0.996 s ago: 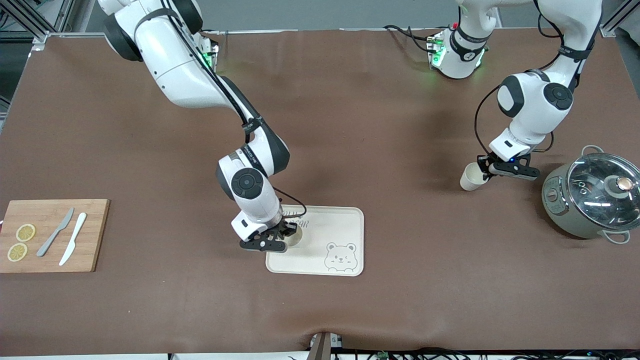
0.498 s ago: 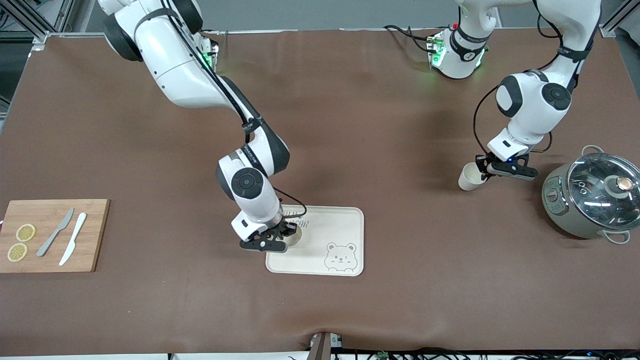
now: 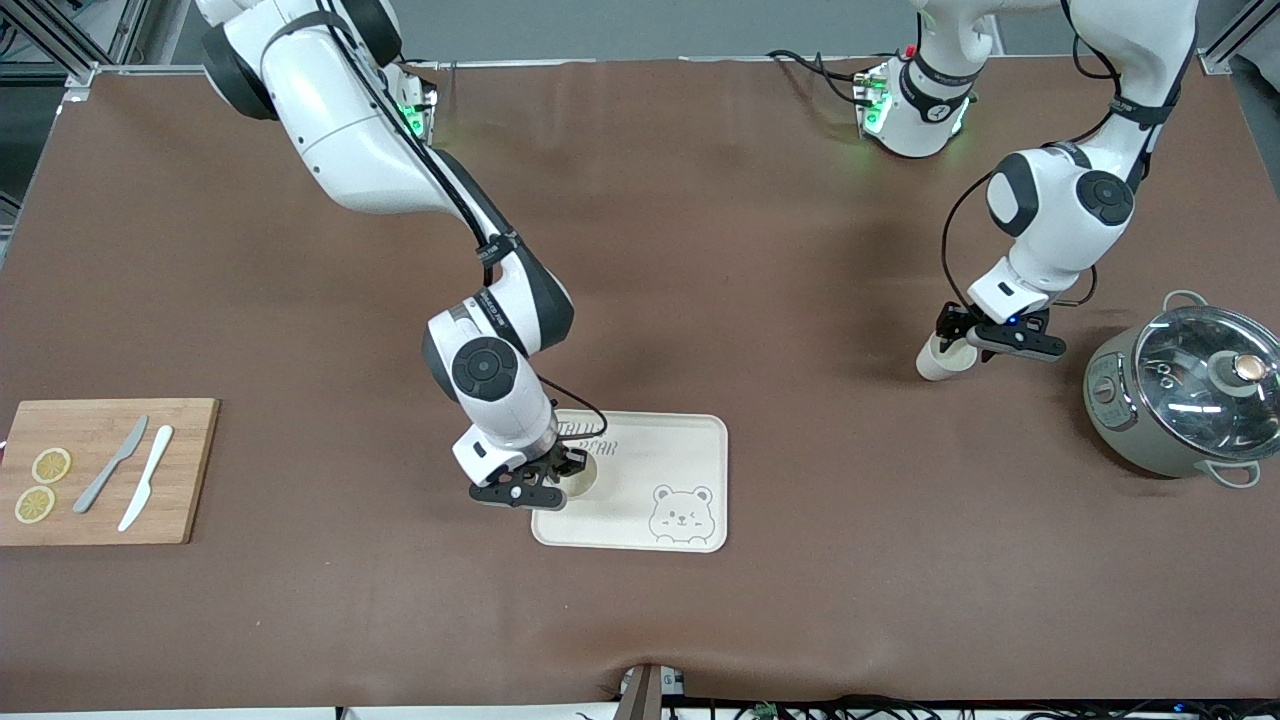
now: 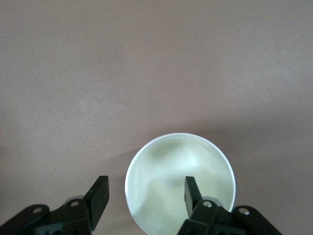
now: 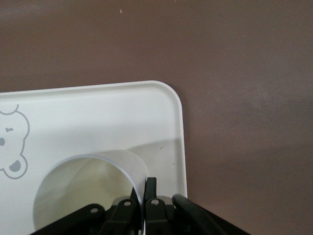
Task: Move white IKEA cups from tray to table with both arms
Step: 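Move the cup with the right gripper while the left gripper lowers its cup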
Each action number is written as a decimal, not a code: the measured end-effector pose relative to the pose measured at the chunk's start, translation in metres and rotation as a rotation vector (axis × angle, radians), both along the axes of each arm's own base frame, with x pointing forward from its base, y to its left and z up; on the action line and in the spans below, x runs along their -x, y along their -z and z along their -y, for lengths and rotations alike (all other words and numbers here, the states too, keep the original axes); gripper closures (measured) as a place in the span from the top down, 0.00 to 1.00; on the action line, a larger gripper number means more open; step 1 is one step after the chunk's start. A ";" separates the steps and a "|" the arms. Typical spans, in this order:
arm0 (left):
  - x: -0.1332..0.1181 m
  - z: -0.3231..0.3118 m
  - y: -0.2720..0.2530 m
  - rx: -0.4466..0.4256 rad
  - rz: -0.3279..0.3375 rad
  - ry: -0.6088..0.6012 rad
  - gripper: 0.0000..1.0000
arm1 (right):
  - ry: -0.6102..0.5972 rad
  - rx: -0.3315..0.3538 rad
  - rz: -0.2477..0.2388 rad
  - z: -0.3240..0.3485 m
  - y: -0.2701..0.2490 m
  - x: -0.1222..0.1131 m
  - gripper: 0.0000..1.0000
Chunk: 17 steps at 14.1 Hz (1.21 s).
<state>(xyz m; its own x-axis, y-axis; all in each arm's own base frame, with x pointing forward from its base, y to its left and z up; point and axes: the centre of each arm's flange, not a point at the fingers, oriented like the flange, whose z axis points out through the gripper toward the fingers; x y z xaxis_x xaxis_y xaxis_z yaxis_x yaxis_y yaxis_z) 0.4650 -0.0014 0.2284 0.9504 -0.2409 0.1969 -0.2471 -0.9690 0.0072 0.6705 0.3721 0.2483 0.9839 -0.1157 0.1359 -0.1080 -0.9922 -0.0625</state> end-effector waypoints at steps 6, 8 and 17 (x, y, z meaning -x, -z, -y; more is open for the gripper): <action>0.000 0.000 0.000 0.001 0.001 -0.002 0.71 | 0.009 0.066 -0.082 0.054 -0.103 -0.006 0.04; -0.001 -0.002 -0.001 0.015 0.002 -0.031 0.71 | -0.011 0.074 -0.088 0.074 -0.121 -0.005 0.04; -0.017 0.010 -0.044 0.076 -0.063 -0.019 0.71 | -0.145 0.100 -0.100 0.202 -0.101 0.021 0.04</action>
<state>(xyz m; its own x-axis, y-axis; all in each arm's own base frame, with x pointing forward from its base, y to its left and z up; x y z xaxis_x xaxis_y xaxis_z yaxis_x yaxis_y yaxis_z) 0.4816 -0.0116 0.2721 0.9657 -0.2092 0.1535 -0.2253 -0.9696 0.0958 0.6498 0.1704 0.3489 0.9985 0.0371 0.0402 0.0355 -0.9985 0.0409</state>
